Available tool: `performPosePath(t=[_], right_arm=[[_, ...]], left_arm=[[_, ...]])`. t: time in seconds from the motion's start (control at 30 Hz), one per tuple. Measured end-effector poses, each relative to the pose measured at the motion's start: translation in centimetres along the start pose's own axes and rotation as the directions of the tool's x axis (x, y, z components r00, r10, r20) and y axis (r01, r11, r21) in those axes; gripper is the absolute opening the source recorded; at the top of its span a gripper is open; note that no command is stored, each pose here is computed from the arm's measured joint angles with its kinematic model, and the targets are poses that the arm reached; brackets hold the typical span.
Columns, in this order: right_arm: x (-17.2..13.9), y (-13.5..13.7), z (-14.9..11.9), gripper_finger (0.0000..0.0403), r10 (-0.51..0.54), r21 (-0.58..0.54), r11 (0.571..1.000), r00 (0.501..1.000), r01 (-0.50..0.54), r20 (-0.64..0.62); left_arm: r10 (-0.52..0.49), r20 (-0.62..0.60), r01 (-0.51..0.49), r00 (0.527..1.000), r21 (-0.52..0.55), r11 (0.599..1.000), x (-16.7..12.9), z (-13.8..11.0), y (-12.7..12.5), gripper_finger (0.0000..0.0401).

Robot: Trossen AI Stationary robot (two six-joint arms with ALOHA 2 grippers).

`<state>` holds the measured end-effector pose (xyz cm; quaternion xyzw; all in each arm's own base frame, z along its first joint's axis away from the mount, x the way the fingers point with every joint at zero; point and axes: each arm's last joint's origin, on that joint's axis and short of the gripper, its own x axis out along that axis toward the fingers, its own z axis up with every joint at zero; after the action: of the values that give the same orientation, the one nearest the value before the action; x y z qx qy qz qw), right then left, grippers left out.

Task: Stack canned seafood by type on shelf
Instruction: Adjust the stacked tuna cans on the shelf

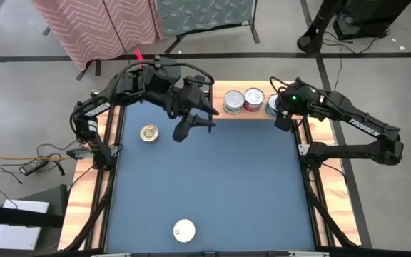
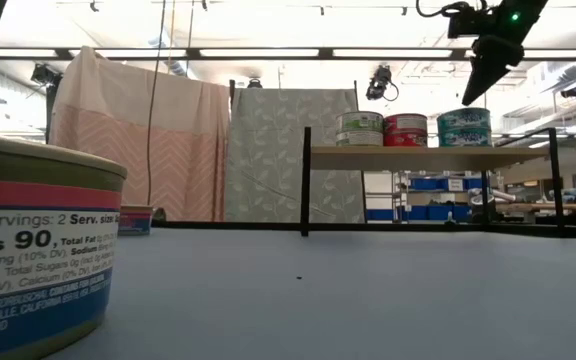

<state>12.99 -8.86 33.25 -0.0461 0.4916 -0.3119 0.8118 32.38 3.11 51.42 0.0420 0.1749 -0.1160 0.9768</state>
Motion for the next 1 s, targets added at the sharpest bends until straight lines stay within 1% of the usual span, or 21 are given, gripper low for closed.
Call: performPosePath(t=[0.13, 0.2, 0.3, 0.4, 0.5, 0.6, 0.63, 0.73, 0.83, 0.9, 1.0], right_arm=[[-0.1, 0.4, 0.4, 0.0292, 0.029, 0.026, 0.999, 0.998, -0.03, 0.047], [-0.4, 0.6, 0.9, 0.0271, 0.059, 0.041, 0.997, 0.994, -0.063, 0.093], [-1.5, 0.6, 2.0, 0.0229, 0.065, 0.048, 0.996, 0.979, -0.076, 0.194], [-2.9, 0.4, 3.1, 0.0176, 0.059, 0.093, 0.992, 0.954, -0.09, 0.292], [-4.1, 0.2, 4.1, 0.011, 0.092, 0.147, 0.976, 0.914, -0.162, 0.395], [-4.4, 0.6, 4.5, 0.0031, 0.138, 0.16, 0.96, 0.887, -0.229, 0.441], [-4.3, 0.9, 4.7, 0.0016, 0.152, 0.147, 0.96, 0.883, -0.239, 0.443], [-3.8, 1.8, 5.3, 0.0016, 0.176, 0.127, 0.959, 0.883, -0.253, 0.434], [-3.2, 2.9, 5.9, 0.0009, 0.21, 0.099, 0.957, 0.886, -0.273, 0.413], [-3.0, 3.8, 6.3, 0.0007, 0.239, 0.065, 0.955, 0.885, -0.288, 0.4], [-2.8, 5.0, 6.6, 0.0008, 0.272, 0.036, 0.95, 0.879, -0.31, 0.392]], left_arm=[[-0.003, 0.0, 0.003, 1.0, 0.011, 1.0, 0.0, 0.0, -0.1, 0.0167], [0.012, -0.003, -0.011, 1.0, 0.022, 1.0, 0.0, 0.0, 0.0, 0.0167], [0.033, -0.008, -0.032, 0.999, 0.036, 0.999, -0.1, 0.0, 0.0, 0.0167], [0.041, -0.014, -0.04, 0.999, 0.036, 0.999, -0.1, -0.1, 0.0, 0.0167], [0.045, -0.048, -0.043, 0.998, 0.027, 0.999, -0.1, -0.4, 0.0, 0.0167], [0.053, -0.087, -0.051, 0.995, 0.023, 0.998, -0.2, -0.8, 0.0, 0.0167], [0.052, -0.098, -0.049, 0.994, 0.03, 0.998, -0.2, -0.9, 0.0, 0.0167], [0.052, -0.102, -0.046, 0.993, 0.06, 0.997, -0.7, -0.8, -0.2, 0.0159], [0.059, -0.09, -0.052, 0.994, 0.07, 0.996, -1.4, -0.6, -0.4, 0.0137], [0.061, -0.12, -0.05, 0.991, 0.093, 0.994, -1.7, -0.9, -0.5, 0.0117], [0.094, -0.218, -0.065, 0.971, 0.132, 0.989, -2.7, -1.7, -0.9, 0.008]])
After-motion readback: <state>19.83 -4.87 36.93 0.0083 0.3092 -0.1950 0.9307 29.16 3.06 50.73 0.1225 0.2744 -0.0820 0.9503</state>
